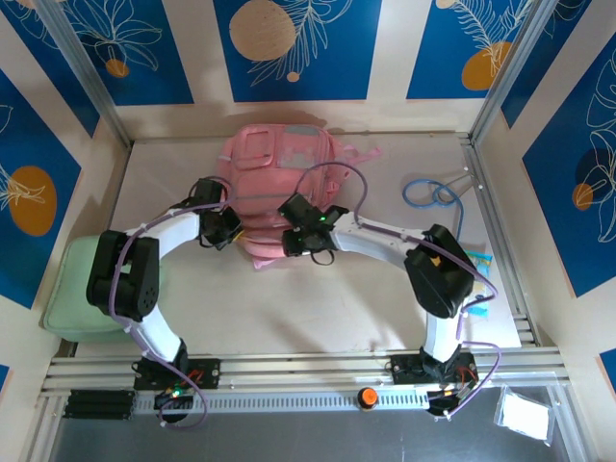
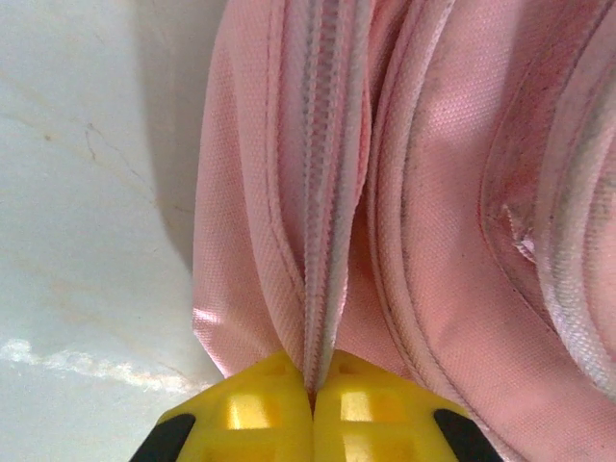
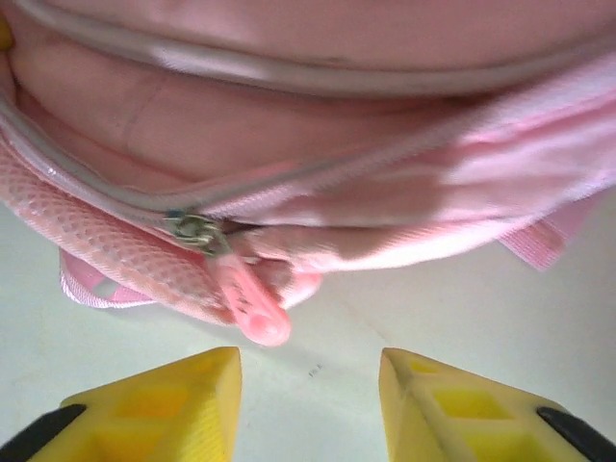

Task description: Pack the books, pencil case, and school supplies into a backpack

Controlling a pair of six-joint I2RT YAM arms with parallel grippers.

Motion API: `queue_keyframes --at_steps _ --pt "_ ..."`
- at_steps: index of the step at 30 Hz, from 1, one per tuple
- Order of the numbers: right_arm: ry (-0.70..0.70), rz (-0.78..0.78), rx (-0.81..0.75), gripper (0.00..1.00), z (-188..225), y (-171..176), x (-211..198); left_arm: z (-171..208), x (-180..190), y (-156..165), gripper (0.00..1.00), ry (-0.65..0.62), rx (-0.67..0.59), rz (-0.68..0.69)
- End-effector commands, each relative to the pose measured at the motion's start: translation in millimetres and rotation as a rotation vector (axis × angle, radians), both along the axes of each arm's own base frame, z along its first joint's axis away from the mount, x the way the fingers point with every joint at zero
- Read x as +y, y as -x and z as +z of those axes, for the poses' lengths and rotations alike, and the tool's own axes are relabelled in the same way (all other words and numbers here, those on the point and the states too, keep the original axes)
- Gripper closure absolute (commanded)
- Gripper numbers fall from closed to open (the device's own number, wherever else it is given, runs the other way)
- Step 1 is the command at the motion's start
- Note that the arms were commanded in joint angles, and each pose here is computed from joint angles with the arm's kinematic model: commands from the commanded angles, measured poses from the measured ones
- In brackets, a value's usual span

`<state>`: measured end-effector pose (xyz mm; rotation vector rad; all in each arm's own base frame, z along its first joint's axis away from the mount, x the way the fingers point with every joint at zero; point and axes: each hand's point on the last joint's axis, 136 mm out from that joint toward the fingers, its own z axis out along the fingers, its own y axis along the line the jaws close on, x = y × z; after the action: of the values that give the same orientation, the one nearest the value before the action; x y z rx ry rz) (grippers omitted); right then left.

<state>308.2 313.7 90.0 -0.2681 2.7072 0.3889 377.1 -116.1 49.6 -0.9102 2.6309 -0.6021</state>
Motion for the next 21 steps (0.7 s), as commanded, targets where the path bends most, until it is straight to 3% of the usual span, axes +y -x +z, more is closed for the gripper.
queue_keyframes --at_steps 1,6,14,19,21 --pt "-0.221 -0.16 0.07 0.49 30 -15 -16 23 -2 -5 1.0 0.018 -0.072 -0.036" --pt "-0.432 -0.315 0.219 0.46 30 -33 -33 27 -6 0 1.0 0.049 -0.094 -0.055" --pt "-0.499 -0.353 0.349 0.44 22 -51 -15 34 -10 1 1.0 0.071 -0.115 -0.071" --pt "-0.494 -0.345 0.368 0.51 13 -64 -4 37 -12 2 1.0 0.083 -0.122 -0.08" --pt "-0.494 -0.329 0.367 0.62 8 -71 2 38 -13 3 1.0 0.09 -0.125 -0.084"
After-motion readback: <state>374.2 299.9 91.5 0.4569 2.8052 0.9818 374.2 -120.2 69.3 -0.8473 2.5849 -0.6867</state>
